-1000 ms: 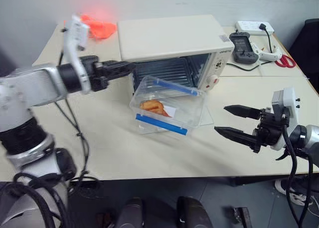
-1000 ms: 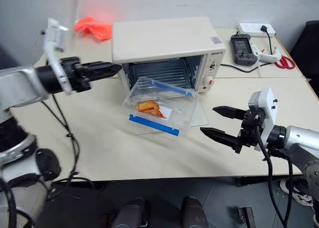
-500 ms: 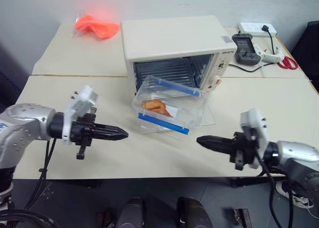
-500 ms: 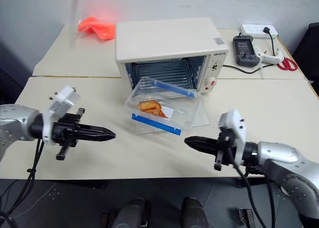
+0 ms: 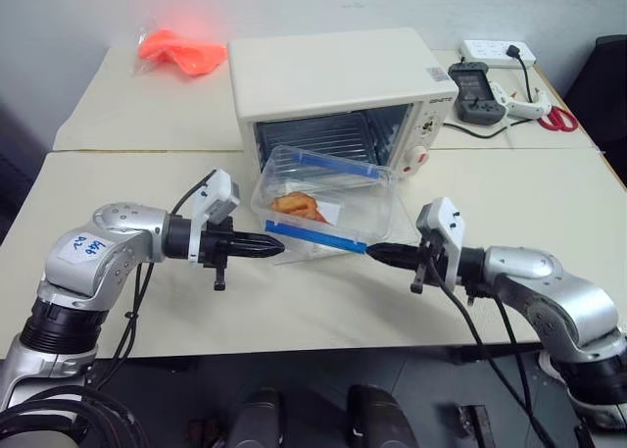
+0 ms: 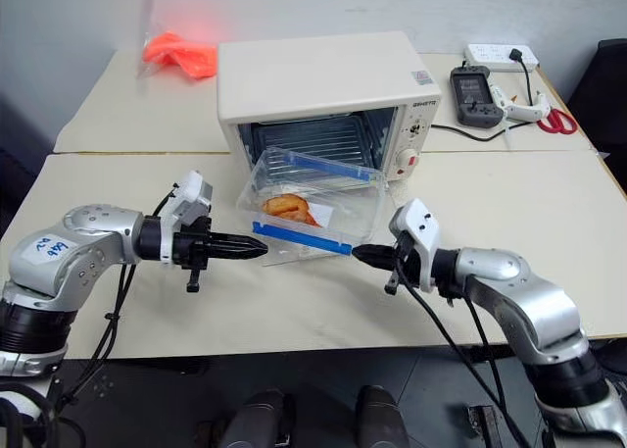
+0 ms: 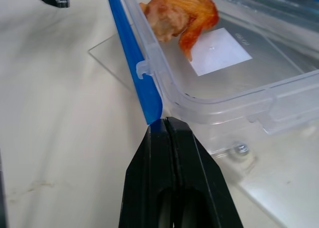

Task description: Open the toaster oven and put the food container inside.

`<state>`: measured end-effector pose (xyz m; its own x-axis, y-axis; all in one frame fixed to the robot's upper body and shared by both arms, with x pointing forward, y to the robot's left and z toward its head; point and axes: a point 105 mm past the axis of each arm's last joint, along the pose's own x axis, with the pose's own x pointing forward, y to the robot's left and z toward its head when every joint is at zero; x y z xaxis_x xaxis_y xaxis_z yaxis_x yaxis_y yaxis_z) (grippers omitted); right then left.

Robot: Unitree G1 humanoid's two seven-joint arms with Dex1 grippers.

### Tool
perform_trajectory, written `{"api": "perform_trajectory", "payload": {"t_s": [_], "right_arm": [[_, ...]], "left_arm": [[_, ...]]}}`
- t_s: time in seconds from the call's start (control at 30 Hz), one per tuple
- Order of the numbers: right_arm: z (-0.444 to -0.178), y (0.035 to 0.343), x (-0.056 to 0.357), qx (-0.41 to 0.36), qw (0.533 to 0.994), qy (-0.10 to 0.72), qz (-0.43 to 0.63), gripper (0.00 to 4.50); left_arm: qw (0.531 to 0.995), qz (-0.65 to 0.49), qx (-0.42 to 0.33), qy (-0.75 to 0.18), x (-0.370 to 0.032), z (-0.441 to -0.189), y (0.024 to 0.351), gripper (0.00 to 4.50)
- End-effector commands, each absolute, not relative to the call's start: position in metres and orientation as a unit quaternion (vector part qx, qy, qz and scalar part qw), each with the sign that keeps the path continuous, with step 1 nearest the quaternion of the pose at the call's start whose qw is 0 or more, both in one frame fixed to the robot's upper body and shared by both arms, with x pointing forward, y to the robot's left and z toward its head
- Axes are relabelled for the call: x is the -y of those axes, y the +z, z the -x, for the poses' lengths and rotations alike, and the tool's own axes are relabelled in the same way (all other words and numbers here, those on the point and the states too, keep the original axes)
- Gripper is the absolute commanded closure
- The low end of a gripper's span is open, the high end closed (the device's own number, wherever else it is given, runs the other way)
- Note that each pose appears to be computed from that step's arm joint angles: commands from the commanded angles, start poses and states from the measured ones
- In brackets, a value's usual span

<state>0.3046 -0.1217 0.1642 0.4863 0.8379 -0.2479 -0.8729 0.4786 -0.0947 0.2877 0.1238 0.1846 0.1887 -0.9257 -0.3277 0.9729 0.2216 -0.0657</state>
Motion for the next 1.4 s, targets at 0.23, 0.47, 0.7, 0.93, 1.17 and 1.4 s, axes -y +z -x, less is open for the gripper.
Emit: {"api": "perform_trajectory", "payload": {"t_s": [0.23,0.47,0.7,0.93,1.17,1.4], "right_arm": [[-0.354,0.179,0.121,-0.032,0.868,0.47,0.156,4.47],[-0.393,0.208,0.116,0.049,0.909,0.389,0.143,4.47],[-0.398,0.227,0.112,0.103,0.917,0.366,0.124,4.47],[-0.393,0.231,0.118,0.107,0.92,0.36,0.107,4.47],[-0.368,0.237,0.144,0.083,0.918,0.378,0.093,4.47],[-0.311,0.214,0.18,-0.005,0.906,0.406,0.121,4.5]], "left_arm": [[0.814,-0.101,-0.118,-0.56,-0.112,-0.321,0.183,4.5],[0.885,-0.082,-0.036,-0.457,-0.105,-0.381,0.214,4.5],[0.894,-0.068,0.0,-0.442,-0.103,-0.385,0.23,4.5],[0.858,-0.039,-0.007,-0.512,-0.109,-0.341,0.23,4.5],[0.831,-0.007,-0.017,-0.556,-0.13,-0.299,0.253,4.5],[0.84,-0.032,-0.029,-0.54,-0.17,-0.273,0.281,3.91]]}}
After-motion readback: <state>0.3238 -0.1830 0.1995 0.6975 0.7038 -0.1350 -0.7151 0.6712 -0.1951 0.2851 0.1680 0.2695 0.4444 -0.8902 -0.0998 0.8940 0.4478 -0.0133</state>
